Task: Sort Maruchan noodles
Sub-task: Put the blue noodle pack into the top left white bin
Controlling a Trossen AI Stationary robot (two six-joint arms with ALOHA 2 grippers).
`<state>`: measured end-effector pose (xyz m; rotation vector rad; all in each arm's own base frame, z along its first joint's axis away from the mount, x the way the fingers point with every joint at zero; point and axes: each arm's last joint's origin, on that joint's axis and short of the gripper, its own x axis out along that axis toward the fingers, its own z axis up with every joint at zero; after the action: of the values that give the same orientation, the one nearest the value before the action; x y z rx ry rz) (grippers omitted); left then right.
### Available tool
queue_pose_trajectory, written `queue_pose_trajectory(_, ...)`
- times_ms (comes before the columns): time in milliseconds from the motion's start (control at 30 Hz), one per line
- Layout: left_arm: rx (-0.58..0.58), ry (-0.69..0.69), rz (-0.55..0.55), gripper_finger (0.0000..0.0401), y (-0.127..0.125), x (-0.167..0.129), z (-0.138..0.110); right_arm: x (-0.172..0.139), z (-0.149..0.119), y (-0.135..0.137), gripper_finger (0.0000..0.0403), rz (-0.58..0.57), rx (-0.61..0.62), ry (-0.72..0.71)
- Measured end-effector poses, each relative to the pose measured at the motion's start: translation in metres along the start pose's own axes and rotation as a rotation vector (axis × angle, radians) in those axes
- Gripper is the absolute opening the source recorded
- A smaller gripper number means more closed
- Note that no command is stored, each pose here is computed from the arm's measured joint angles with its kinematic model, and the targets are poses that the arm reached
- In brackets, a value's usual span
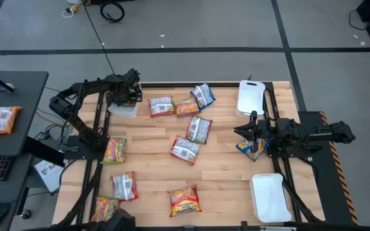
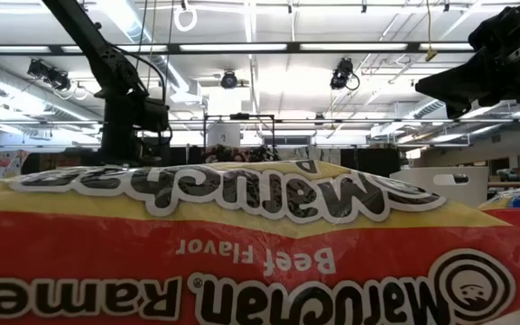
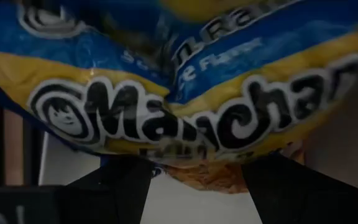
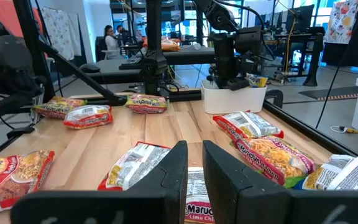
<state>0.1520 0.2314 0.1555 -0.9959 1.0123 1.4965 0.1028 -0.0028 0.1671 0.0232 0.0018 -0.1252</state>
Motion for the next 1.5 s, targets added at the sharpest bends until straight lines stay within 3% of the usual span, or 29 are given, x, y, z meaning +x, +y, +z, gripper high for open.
queue_pose_trajectory(367,-0.013,-0.057,-0.042,0.0245,-0.010,0.001,-0.003,0.000,0.000,0.000,0.0056,0.000,0.000,0.000)
queue_pose_trajectory(567,-0.081,-0.021,-0.167,0.0245,-0.015,0.007,-0.007,0.000,0.000,0.000,0.0056,0.000,0.000,0.000)
queue_pose_trajectory(800,-0.140,-0.095,-0.093,0.0245,-0.015,0.007,-0.006,0.000,0.000,0.000,0.0056,0.000,0.000,0.000)
queue_pose_trajectory(1100,-0.204,-0.168,-0.124,0.0245,-0.018,0.007,0.001,0.000,0.000,0.000,0.0056,0.000,0.000,0.000)
queue_pose_trajectory(1500,-0.041,-0.148,-0.086,0.0245,-0.015,0.006,0.002,0.000,0.000,0.000,0.0056,0.000,0.000,0.000)
